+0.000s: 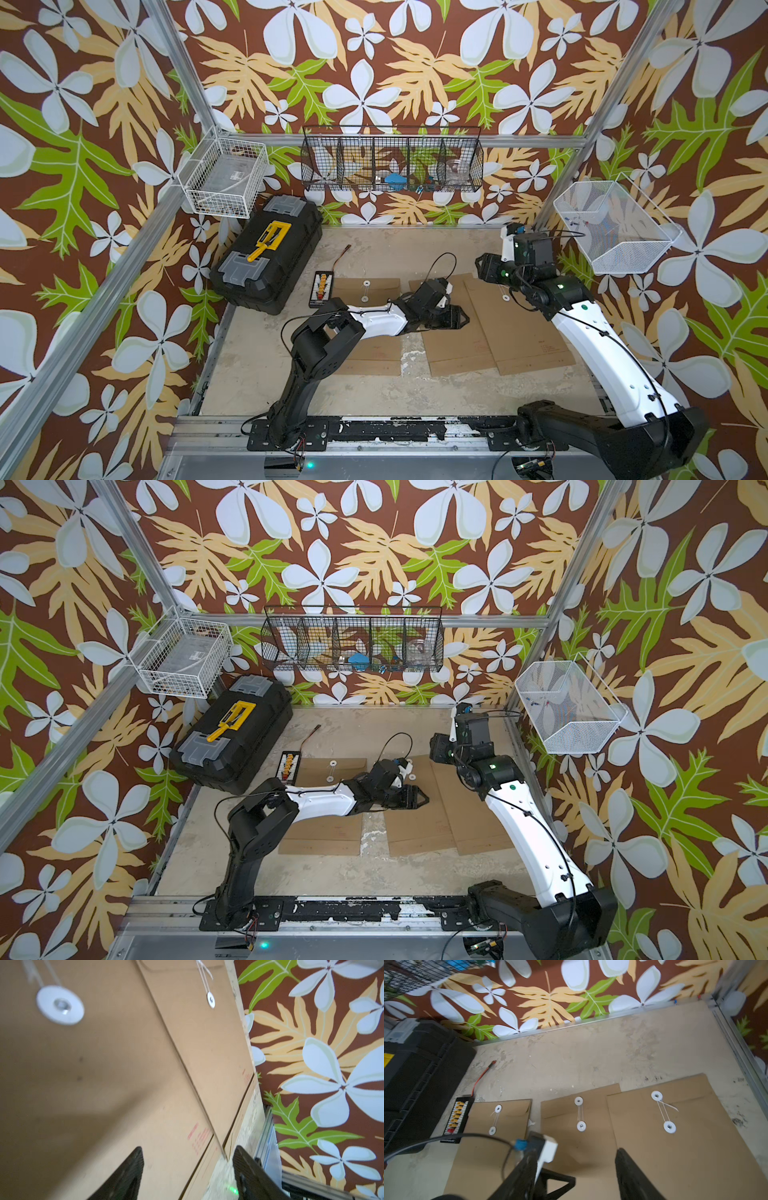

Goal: Close the mouth of the file bag
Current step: Place the file bag at the center of the board, then move the file bag to the center of the board.

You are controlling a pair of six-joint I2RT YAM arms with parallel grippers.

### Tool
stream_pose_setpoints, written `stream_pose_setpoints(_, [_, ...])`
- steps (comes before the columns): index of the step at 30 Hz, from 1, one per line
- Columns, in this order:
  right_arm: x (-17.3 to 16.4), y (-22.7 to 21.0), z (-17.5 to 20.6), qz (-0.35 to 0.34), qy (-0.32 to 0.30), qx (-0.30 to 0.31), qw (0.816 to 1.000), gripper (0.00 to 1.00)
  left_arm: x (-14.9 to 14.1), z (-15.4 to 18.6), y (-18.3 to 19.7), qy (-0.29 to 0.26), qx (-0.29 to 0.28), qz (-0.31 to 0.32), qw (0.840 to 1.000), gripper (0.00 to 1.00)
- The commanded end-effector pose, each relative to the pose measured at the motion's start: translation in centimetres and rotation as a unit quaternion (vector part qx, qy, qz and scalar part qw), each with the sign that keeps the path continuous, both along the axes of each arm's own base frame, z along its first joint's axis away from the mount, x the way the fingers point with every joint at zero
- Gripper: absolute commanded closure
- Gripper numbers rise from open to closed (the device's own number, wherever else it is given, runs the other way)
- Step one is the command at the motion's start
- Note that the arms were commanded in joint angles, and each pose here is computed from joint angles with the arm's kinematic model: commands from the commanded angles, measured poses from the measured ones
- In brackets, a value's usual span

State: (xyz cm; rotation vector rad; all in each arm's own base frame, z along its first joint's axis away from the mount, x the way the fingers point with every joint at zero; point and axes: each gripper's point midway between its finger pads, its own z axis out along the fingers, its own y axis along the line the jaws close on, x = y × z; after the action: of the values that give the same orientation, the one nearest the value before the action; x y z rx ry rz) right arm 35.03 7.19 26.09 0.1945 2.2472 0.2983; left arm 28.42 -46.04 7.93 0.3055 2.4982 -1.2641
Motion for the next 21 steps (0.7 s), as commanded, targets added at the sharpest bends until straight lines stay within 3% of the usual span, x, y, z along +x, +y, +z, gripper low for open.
stream_pose_setpoints(1, [-0.4, -0.6, -2.2, -0.014, 0.017, 0.036, 0.999, 0.39, -1.4, 1.0, -0.6, -0.003, -0.055, -0.028, 0.998, 0.33])
stream_pose_setpoints(7, [-1.1, -1.6, -8.9, -0.047, 0.077, 0.062, 0.994, 0.40, -2.6, -3.2, 0.4, 0.028, -0.011, -0.042, 0.999, 0.35])
stream_pose_setpoints(15, [-1.7, -4.4, -17.7, -0.125, 0.146, 0.120, 0.974, 0.40, -3.8, -7.8, 9.1, 0.053, 0.064, 0.005, 0.997, 0.36])
stream_pose_setpoints(21, [-1.7, -4.9, -21.8, -0.148, 0.185, 0.132, 0.962, 0.40, -4.9, -9.5, 10.6, 0.069, 0.082, -0.014, 0.994, 0.36])
